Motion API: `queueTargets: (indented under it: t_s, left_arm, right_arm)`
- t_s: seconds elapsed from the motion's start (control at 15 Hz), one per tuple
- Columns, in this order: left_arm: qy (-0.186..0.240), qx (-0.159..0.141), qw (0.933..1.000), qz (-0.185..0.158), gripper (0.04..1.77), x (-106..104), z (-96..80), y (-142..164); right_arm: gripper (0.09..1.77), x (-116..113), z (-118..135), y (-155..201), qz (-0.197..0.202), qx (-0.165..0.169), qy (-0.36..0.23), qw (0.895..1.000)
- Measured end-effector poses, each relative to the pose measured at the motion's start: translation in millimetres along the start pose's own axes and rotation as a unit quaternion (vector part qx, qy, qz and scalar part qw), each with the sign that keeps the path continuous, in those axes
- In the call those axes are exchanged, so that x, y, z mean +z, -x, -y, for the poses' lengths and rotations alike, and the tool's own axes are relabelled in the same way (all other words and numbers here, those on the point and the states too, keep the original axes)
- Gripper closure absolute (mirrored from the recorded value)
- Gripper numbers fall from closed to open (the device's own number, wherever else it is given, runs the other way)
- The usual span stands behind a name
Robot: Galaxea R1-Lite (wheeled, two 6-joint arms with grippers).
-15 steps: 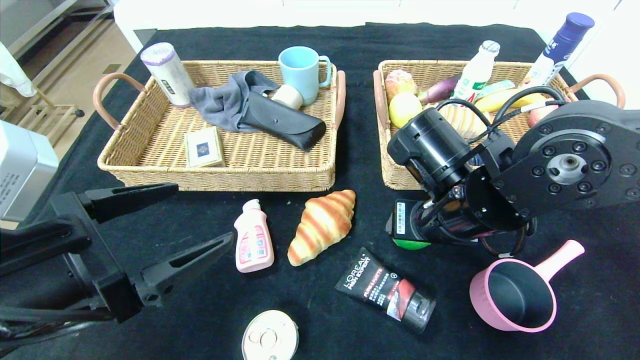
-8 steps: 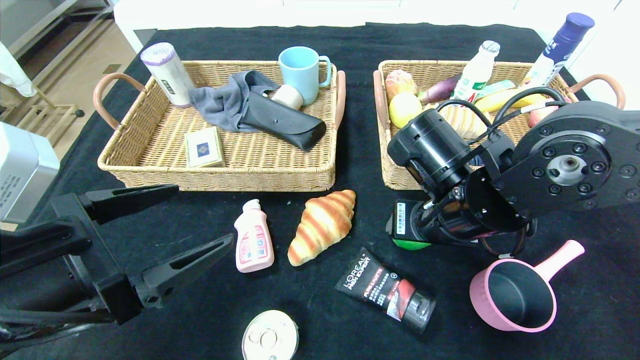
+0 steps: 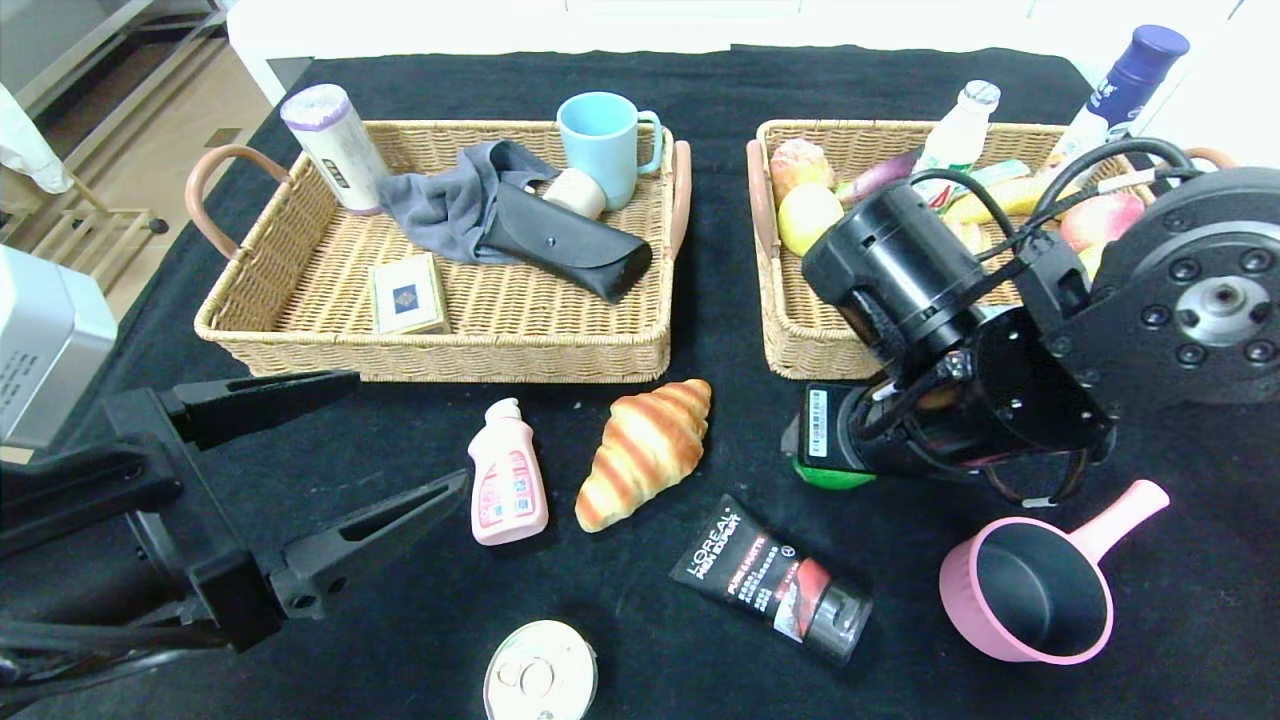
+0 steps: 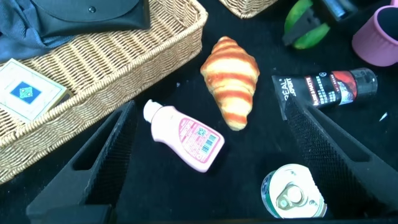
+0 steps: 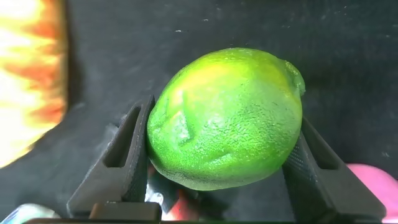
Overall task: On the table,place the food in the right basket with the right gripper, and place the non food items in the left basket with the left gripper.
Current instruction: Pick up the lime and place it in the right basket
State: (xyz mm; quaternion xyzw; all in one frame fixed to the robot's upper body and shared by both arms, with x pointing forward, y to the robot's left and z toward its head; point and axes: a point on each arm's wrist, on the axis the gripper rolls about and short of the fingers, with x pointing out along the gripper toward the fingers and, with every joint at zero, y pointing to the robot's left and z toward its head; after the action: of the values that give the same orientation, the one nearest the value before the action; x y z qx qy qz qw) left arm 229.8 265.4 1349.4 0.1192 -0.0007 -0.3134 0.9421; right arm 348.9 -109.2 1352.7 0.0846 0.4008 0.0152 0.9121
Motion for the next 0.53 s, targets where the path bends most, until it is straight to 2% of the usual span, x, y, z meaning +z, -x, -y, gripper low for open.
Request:
queueTargets:
  t_s: [0.27,0.53]
  left_arm:
    - [0.000,0.000,1.0000,0.001,0.09,0.4,-0.2,-0.3]
    - [0.000,0.003,1.0000,-0.001,0.09,0.1,-0.4,-0.7]
  right_arm:
    - [0.62,0.7,9.9,20.7,0.006,-0.006,0.029,1.000]
    - [0.62,11.4,21.9,38.7,0.029,0.000,0.047,0.998]
